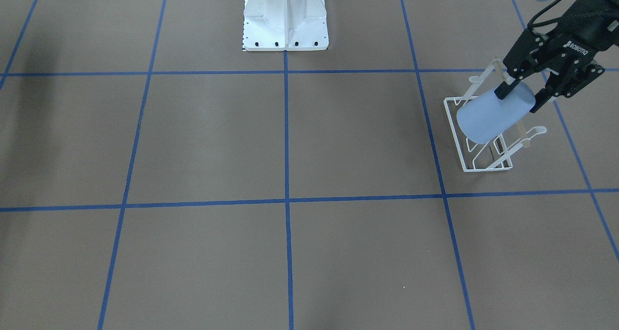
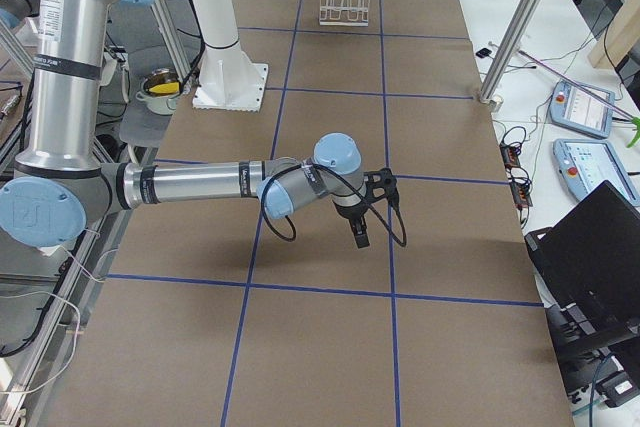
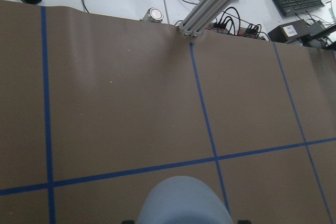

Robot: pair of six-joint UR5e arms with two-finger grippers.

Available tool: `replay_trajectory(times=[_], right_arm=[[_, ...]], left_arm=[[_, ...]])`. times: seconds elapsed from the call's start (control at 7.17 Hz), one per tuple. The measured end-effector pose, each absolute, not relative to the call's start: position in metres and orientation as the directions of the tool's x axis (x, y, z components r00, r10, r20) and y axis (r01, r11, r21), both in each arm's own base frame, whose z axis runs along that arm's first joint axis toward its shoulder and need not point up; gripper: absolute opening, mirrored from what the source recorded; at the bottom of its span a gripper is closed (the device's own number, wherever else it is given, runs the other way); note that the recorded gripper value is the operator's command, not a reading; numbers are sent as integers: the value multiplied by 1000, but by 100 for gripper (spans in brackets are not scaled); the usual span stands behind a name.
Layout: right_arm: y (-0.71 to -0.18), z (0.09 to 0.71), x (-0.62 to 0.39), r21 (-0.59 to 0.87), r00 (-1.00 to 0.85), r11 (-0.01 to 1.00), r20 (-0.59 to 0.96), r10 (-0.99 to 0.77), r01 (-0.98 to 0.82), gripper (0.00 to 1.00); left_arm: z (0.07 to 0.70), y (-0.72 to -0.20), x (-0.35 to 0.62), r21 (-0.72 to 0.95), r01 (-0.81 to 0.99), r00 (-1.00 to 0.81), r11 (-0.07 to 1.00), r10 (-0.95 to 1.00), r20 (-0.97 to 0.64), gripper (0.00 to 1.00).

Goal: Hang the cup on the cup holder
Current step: 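Lower the cup onto a rack peg with the left gripper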

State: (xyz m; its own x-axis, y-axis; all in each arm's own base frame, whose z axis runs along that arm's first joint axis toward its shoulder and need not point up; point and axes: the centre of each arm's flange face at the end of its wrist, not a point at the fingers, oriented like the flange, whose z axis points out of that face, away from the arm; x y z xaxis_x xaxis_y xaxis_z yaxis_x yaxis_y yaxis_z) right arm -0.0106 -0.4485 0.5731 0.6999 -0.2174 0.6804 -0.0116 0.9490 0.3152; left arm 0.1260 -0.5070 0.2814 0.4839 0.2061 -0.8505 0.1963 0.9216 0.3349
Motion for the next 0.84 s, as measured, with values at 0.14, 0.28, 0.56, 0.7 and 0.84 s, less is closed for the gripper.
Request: replay_trajectory(times=[0.14, 0.28, 0.56, 0.7, 0.84], right_arm=[[-448, 575, -10, 312, 700, 950, 680, -215, -11, 100], [-448, 576, -10, 309, 701, 951, 681, -213, -11, 100], [-445, 580, -8, 302, 702, 953, 681, -206, -13, 100], [-443, 581, -8, 300, 703, 954, 681, -204, -14, 100], [-441, 583, -7, 298, 703, 954, 682, -203, -14, 100]], left_arm=[[300, -492, 138, 344, 154, 556, 926, 206, -805, 0], [307, -475, 142, 341, 113, 603, 933, 209, -770, 0], [318, -451, 136, 344, 76, 680, 936, 204, -704, 0], [322, -449, 136, 341, 73, 698, 937, 197, -689, 0], [324, -448, 141, 336, 65, 703, 940, 196, -684, 0]])
